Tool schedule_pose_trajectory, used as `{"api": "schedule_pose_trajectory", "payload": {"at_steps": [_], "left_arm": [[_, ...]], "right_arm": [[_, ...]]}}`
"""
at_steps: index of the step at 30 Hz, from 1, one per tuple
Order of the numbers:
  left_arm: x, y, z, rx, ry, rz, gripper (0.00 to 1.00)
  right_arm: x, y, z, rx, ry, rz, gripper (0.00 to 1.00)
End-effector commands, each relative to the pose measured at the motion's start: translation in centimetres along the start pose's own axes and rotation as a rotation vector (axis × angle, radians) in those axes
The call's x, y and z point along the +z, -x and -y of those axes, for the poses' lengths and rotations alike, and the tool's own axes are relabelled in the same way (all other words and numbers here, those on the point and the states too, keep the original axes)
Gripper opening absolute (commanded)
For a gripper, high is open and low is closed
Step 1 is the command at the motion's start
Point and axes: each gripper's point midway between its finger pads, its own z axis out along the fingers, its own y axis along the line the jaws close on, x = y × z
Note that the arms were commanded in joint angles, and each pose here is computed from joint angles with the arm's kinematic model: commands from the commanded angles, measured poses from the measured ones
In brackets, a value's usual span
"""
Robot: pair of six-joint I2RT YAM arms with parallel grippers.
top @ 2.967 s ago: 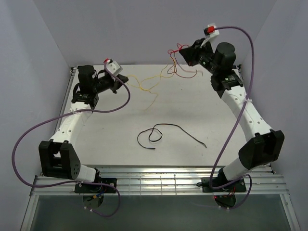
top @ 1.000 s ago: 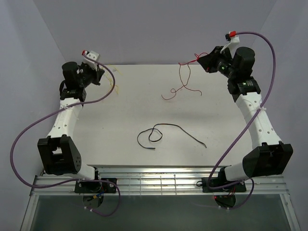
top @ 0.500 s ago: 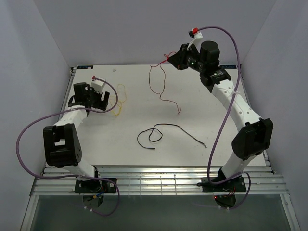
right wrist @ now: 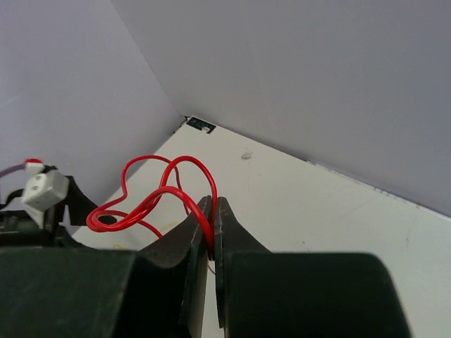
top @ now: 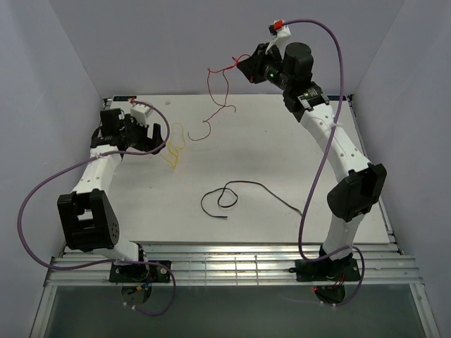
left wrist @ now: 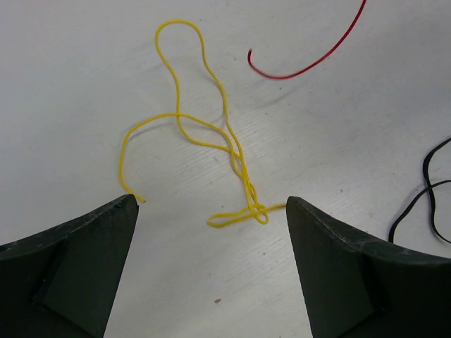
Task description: Untangle the cables
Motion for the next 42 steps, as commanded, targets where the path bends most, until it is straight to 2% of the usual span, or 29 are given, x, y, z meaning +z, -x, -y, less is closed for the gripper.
{"api": "schedule_pose_trajectory", "payload": {"at_steps": [1,3,4,8,11,14,15,17,19,20,21,23,24,25,28,33,34,35,36,37,38,40,42], "left_arm": [[-1.9,1.6,2.4,0.036,-0.106,0.011,0.98],[-1.4,0.6,1.6,0.035,-0.077,-0.024,0.98],[-1.4,0.4,1.3,0.036,-0.061,-0.033,0.98],[-1.3,1.3,1.0,0.019,-0.052,-0.011,0.98],[-1.2,1.9,0.1,0.006,-0.009,-0.008,0.98],[-1.1,2.1,-0.4,0.006,0.019,-0.005,0.98],[-1.1,2.3,-0.5,0.008,0.023,0.004,0.98],[-1.0,2.4,-0.6,-0.001,0.024,0.008,0.98],[-0.9,2.7,-0.6,0.000,0.023,0.020,0.98],[-0.9,2.8,-0.7,-0.010,0.028,0.022,0.98],[-0.9,3.1,-0.7,-0.006,0.027,0.031,0.98],[-0.9,3.4,-0.6,-0.005,0.021,0.039,0.98],[-0.9,3.7,-0.5,-0.001,0.017,0.044,0.98],[-1.0,3.9,-0.3,0.002,0.006,0.050,0.98],[-1.0,4.1,0.0,0.006,-0.012,0.059,0.98],[-1.0,4.5,0.0,0.016,-0.009,0.073,0.98],[-1.1,4.6,-0.1,0.017,-0.005,0.075,0.98],[-1.2,4.9,-0.2,0.019,0.001,0.079,0.98],[-1.2,5.0,-0.2,0.023,0.002,0.081,0.98],[-1.2,5.1,-0.2,0.022,0.002,0.082,0.98],[-1.3,5.2,-0.3,0.022,0.003,0.087,0.98],[-1.3,5.4,-0.2,0.022,0.002,0.089,0.98],[-1.2,5.2,0.1,0.022,-0.003,0.083,0.98]], "right_arm": [[1.1,-6.0,2.9,0.010,-0.099,-0.136,0.08],[0.9,-10.1,3.4,0.056,-0.103,-0.222,0.08],[0.5,-14.1,4.1,0.088,-0.120,-0.302,0.08],[-1.2,-23.8,5.4,0.088,-0.198,-0.551,0.08],[-3.0,-28.6,7.3,0.075,-0.283,-0.697,0.08],[-5.6,-31.3,7.9,0.064,-0.313,-0.757,0.08],[-5.6,-30.5,7.8,0.053,-0.307,-0.724,0.08],[-6.3,-31.3,7.9,0.041,-0.306,-0.740,0.08],[-6.9,-32.7,8.1,0.044,-0.306,-0.791,0.17],[-6.9,-33.1,7.8,0.051,-0.285,-0.815,0.28],[-6.1,-33.3,7.9,0.034,-0.261,-0.826,0.53],[-6.5,-33.0,8.1,0.026,-0.281,-0.879,0.64],[-5.7,-31.4,8.2,-0.009,-0.285,-0.854,0.80],[-5.9,-30.7,8.4,-0.031,-0.298,-0.855,0.90],[-6.2,-27.2,8.5,-0.149,-0.292,-0.804,0.90],[-9.9,-26.3,6.4,-0.181,-0.237,-0.898,0.90],[-10.4,-26.8,4.8,-0.183,-0.206,-0.914,0.90],[-12.1,-29.2,3.9,-0.173,-0.193,-0.973,0.90],[-12.5,-29.1,2.2,-0.186,-0.158,-0.944,0.90],[-13.1,-30.8,-0.7,-0.209,-0.089,-0.963,0.90],[-15.0,-33.6,-1.5,-0.206,-0.071,-1.022,0.90],[-15.6,-34.8,-4.1,-0.211,-0.022,-1.016,0.90],[-16.1,-35.6,-4.0,-0.131,-0.088,-1.018,0.90]]}}
